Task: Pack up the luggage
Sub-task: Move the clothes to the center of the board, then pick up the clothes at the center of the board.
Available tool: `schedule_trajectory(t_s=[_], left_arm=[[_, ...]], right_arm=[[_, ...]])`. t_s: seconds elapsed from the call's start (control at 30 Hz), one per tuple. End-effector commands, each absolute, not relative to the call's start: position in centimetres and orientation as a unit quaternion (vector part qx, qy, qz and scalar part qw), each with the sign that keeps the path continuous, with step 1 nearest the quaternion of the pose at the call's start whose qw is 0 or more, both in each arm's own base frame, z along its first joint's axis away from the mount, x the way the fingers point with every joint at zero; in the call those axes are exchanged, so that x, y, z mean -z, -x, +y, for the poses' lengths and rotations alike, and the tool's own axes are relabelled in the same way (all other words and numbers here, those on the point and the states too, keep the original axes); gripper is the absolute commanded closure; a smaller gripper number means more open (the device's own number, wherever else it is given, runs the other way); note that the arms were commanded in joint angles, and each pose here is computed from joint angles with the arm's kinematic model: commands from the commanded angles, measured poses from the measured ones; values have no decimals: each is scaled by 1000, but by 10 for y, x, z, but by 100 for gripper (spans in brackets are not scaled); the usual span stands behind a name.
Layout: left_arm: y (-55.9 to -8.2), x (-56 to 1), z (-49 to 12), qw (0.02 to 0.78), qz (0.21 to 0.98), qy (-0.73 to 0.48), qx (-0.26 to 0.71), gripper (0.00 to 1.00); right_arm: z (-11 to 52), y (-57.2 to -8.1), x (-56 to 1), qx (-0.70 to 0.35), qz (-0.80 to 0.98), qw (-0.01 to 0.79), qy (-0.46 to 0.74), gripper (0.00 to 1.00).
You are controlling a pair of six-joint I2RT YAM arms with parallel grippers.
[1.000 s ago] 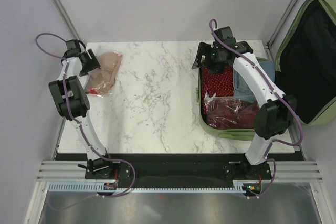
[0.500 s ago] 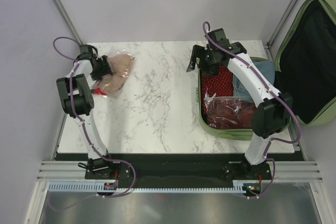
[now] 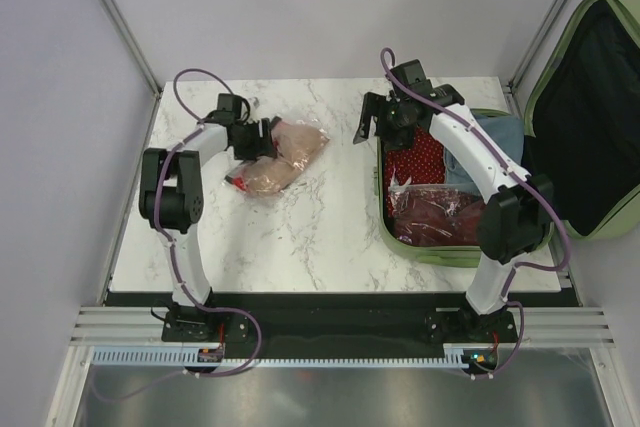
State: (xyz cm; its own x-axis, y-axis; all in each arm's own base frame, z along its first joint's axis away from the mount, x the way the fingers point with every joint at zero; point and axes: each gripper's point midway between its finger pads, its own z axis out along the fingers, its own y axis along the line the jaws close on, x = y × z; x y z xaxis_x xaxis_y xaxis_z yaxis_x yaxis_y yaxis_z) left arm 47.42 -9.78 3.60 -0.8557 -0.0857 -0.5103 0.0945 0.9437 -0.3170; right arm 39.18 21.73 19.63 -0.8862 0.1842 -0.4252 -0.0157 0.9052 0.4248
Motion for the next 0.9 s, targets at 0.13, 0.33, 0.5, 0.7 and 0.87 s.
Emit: schedule_trajectory(t_s=[0.13, 0.33, 0.5, 0.7, 0.87], left_arm=[[-438, -48, -155, 257, 935, -84, 230, 27], [-444, -83, -161, 292, 919, -96, 246, 23], [-449, -120, -166, 322, 906, -79, 264, 22], [-446, -148, -161, 336, 905, -28, 259, 22], [-425, -135, -143, 298, 928, 47, 220, 22]], right_arm=[[246, -437, -199, -253, 921, 295, 34, 11], [265, -483, -165, -249, 913, 313, 82, 11], [279, -509, -134, -257, 912, 307, 92, 13], [287, -528, -111, -255, 908, 313, 106, 13], [293, -541, -99, -249, 905, 322, 122, 13]])
